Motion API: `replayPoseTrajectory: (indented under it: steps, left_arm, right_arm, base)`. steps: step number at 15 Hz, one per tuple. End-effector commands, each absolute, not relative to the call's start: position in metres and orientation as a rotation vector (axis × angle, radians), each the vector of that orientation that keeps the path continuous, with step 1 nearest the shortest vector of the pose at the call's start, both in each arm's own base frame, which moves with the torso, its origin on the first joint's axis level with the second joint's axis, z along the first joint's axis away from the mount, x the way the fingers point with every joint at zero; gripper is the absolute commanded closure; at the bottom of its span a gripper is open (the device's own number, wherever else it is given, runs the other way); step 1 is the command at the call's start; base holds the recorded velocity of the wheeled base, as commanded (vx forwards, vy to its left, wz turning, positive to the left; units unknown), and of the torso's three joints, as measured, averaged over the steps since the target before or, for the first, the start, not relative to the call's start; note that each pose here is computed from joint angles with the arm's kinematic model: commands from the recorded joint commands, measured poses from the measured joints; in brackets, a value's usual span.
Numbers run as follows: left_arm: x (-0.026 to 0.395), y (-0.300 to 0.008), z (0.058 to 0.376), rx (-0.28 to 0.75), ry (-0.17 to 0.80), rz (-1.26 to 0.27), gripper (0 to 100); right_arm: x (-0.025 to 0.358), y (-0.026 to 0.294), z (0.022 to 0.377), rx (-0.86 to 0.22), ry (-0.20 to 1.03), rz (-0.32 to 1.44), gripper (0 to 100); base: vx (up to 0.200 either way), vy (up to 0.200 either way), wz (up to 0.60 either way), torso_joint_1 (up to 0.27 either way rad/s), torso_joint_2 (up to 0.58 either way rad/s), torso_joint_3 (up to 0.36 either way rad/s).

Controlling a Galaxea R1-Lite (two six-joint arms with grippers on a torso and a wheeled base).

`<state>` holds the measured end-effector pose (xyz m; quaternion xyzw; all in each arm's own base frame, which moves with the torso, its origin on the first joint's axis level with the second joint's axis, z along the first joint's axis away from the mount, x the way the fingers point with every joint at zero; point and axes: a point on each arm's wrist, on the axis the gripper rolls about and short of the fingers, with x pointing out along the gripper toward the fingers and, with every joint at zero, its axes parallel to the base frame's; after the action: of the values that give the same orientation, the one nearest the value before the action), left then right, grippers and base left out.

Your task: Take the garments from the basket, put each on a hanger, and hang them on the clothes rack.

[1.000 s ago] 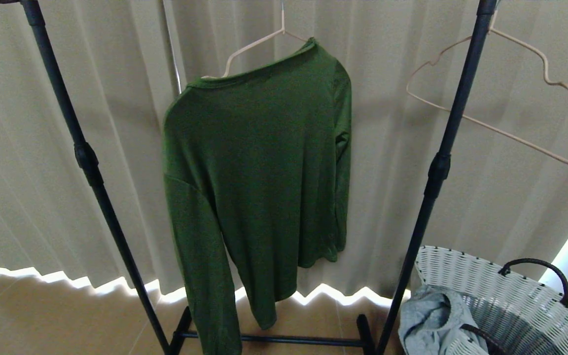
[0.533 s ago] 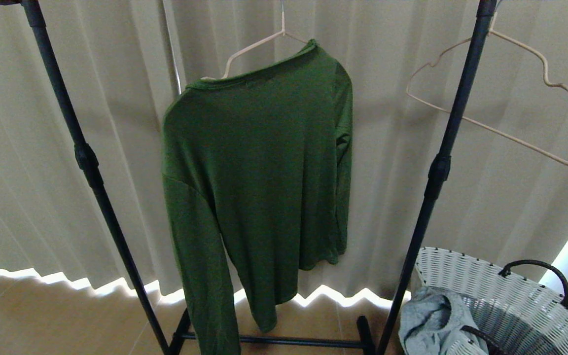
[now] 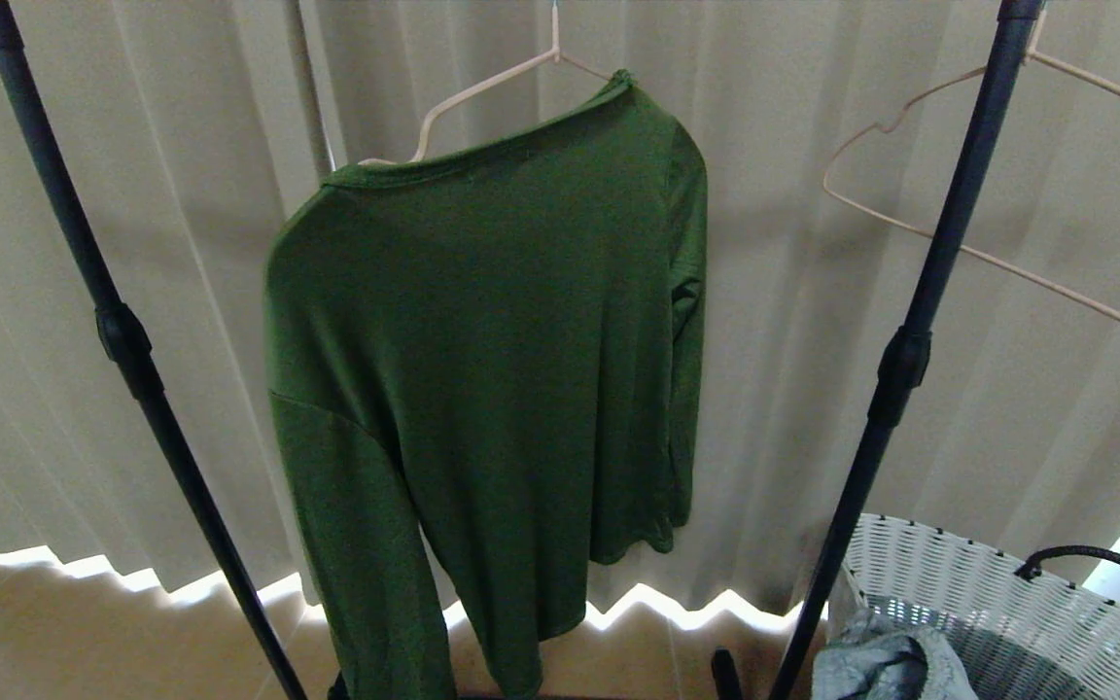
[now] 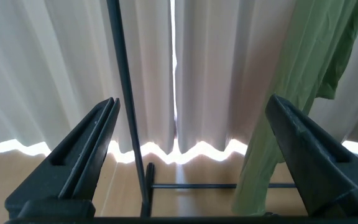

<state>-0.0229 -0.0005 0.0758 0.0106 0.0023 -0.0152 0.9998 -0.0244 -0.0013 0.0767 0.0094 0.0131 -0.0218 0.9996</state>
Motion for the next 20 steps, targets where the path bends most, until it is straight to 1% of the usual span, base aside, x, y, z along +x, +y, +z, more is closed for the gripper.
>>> replayPoseTrajectory:
  steps: [1,20]
  left_arm:
    - [-0.0228,-0.0005,0.0758,0.018,0.006,-0.029,0]
    - [-0.0229,-0.0004,0.0757,0.017,0.004,-0.026,0]
  right_arm:
    - [-0.0244,-0.0013,0.0767,0.019,0.026,-0.043,0]
    - [-0.0244,-0.0013,0.0767,0.019,0.026,-0.043,0]
  base:
    - [0.0,0.0,0.0,0.0,0.0,0.0]
    - [0.0,0.0,0.0,0.0,0.0,0.0]
